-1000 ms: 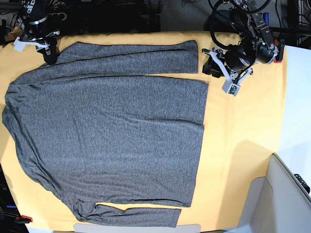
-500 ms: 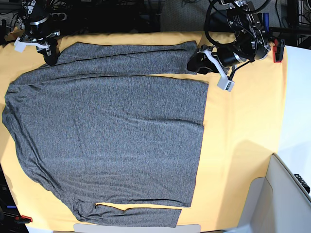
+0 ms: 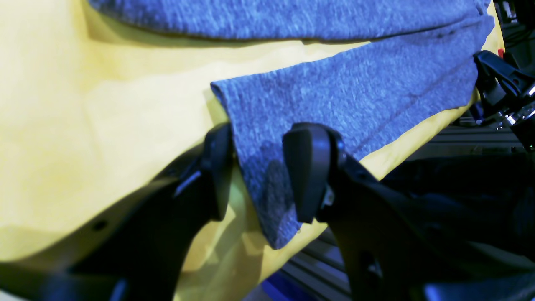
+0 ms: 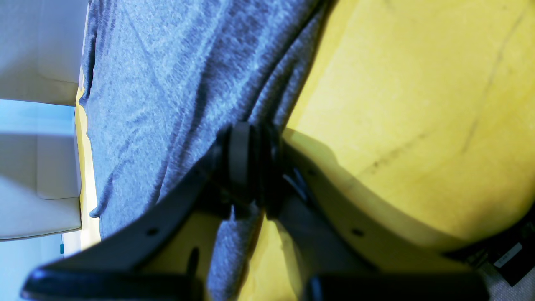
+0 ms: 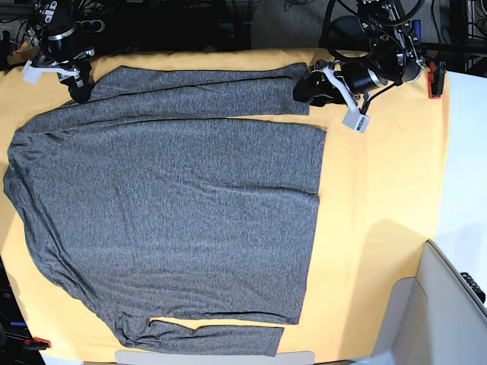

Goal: Fold the T-shirt properly
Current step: 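Grasp the sleeve and shoulder edge with the left gripper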

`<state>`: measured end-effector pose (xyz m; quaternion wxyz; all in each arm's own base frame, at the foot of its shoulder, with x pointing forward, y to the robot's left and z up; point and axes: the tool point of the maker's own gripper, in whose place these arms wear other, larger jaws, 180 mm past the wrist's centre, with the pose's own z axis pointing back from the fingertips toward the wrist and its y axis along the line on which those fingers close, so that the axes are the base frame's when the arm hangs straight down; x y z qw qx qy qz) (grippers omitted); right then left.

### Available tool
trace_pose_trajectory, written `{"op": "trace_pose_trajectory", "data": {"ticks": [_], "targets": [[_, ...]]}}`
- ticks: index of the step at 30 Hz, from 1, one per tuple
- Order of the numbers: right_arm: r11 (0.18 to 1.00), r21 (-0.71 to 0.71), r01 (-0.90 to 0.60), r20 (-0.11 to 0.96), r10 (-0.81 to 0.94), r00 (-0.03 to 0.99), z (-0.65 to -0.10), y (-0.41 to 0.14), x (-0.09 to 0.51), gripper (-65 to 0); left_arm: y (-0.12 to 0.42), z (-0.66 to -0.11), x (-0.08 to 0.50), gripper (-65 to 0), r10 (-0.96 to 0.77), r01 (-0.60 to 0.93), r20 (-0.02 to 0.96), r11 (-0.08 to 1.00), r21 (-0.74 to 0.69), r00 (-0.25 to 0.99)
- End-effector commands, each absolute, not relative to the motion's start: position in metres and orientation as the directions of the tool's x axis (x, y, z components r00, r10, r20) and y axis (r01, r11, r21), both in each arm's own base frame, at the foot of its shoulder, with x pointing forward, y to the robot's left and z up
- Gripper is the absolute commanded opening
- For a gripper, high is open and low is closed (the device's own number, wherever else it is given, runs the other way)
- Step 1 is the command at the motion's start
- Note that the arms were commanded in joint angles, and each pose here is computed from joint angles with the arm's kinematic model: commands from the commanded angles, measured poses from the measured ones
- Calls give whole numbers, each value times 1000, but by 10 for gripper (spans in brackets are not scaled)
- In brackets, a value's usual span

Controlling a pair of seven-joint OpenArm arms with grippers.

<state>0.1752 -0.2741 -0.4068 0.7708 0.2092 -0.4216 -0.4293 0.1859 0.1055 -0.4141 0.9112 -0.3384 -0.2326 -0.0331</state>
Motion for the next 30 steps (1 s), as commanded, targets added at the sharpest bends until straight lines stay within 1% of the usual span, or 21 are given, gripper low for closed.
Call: {"op": "trace_pose_trajectory", "data": {"ticks": [1, 9, 11, 12, 14, 17, 19, 21, 26, 30], "targets": [[560, 616, 554, 427, -828, 364, -429, -267, 156, -593, 106, -424, 170, -403, 37, 216, 393, 785, -580, 919], [581, 591, 560, 439, -813, 382, -431, -269, 154, -594, 79, -427, 158, -409, -57, 289, 374, 745, -601, 926], [588, 584, 560, 440, -809, 389, -432, -268, 153, -594, 76, -427, 158, -434, -67, 297, 374, 741, -601, 925], [590, 585, 557, 438, -808, 395, -433, -266, 154, -595, 76, -426, 159, -458, -67, 298, 376, 741, -601, 924], [608, 580, 542, 435, -794, 424, -435, -258, 156, -595, 78, -426, 160, -524, -64, 297, 379, 744, -599, 923], [637, 558, 532, 438, -770, 464, -440, -250, 156, -597, 81, -426, 162, -647, -64, 297, 381, 749, -593, 923], [661, 540, 521, 445, -749, 491, -443, -245, 158, -607, 87, -426, 161, -649, -88, 310, 380, 757, -576, 921], [686, 519, 510, 454, -727, 516, -445, -242, 160, -650, 92, -427, 161, -644, -96, 313, 379, 762, -567, 920], [733, 457, 504, 476, -680, 557, -449, -246, 156, -650, 105, -425, 164, -646, -121, 329, 386, 779, -534, 914], [745, 437, 505, 485, -667, 565, -448, -252, 153, -650, 117, -420, 177, -646, -143, 354, 412, 791, -499, 900]]}}
